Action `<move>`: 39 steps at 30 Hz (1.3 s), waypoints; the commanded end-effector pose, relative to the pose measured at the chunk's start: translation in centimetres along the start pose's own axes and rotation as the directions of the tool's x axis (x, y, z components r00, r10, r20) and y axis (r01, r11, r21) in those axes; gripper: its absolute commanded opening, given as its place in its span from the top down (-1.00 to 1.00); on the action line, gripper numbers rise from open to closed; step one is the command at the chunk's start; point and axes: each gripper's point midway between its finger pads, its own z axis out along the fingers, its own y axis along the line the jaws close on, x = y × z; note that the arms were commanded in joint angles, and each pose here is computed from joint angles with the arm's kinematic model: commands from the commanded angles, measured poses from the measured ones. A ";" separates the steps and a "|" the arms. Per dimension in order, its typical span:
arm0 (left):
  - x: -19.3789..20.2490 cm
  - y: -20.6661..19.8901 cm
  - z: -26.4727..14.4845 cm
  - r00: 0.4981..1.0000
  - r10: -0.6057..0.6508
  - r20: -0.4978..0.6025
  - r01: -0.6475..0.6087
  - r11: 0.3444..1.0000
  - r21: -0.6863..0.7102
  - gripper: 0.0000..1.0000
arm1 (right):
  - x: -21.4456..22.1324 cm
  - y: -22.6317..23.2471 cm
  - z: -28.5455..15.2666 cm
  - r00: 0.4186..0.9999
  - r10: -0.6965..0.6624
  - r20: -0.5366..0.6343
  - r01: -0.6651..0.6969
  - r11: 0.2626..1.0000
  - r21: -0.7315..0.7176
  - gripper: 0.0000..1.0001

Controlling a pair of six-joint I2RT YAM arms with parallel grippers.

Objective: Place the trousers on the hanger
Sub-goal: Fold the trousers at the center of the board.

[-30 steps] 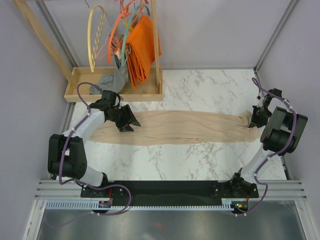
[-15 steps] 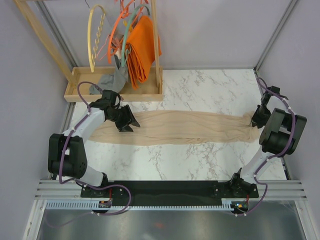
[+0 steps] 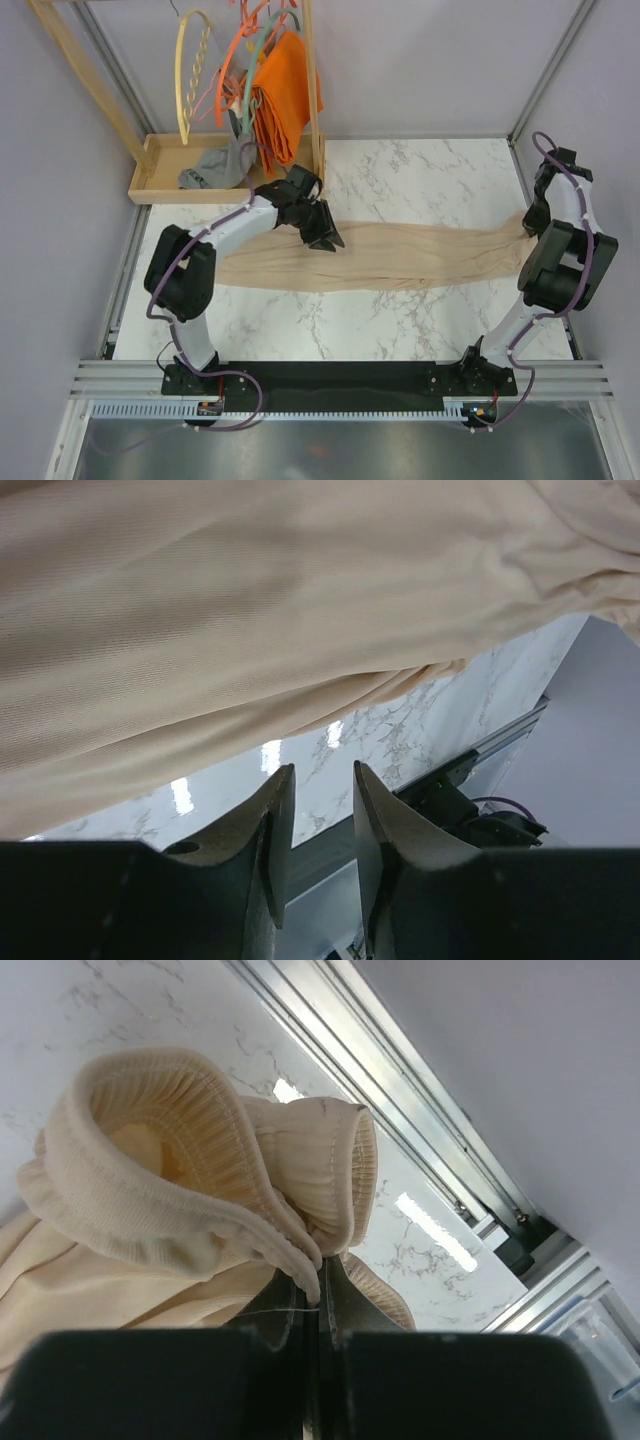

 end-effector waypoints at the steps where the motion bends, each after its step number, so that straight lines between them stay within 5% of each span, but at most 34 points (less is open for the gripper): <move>1: 0.5 -4.3 1.4 0.997 -0.071 -0.019 0.072 0.995 0.063 0.27 | -4.3 -1.6 -4.2 0.991 0.036 0.130 -0.039 0.999 0.020 1.00; 12: 1.0 -2.2 -4.6 0.988 0.101 0.113 -0.094 0.993 -0.068 0.26 | -9.5 -3.2 -11.2 0.945 0.113 0.308 -0.094 0.993 -0.075 1.00; 19: 0.1 3.3 -9.4 0.943 0.273 0.192 -0.216 0.937 -0.274 0.22 | -6.1 3.3 -16.9 0.942 0.010 0.336 0.041 0.989 -0.144 1.00; 25: 0.1 7.2 -12.6 0.933 0.271 0.236 -0.190 0.929 -0.317 0.21 | -1.6 9.5 -23.9 0.951 -0.008 0.308 0.109 0.944 -0.311 1.00; 30: -0.3 8.8 -14.0 0.939 0.228 0.259 -0.146 0.942 -0.301 0.19 | 5.5 17.4 -30.8 0.984 0.001 0.179 0.109 0.790 -0.603 1.00; 34: -1.1 9.2 -15.1 0.932 0.216 0.292 -0.124 0.945 -0.303 0.18 | 10.0 22.1 -35.6 0.994 0.104 -0.010 -0.072 0.613 -0.787 1.00; 39: -1.4 9.3 -15.4 0.932 0.209 0.296 -0.113 0.944 -0.310 0.17 | 13.9 25.3 -37.8 0.987 0.095 -0.131 -0.161 0.537 -0.828 1.00</move>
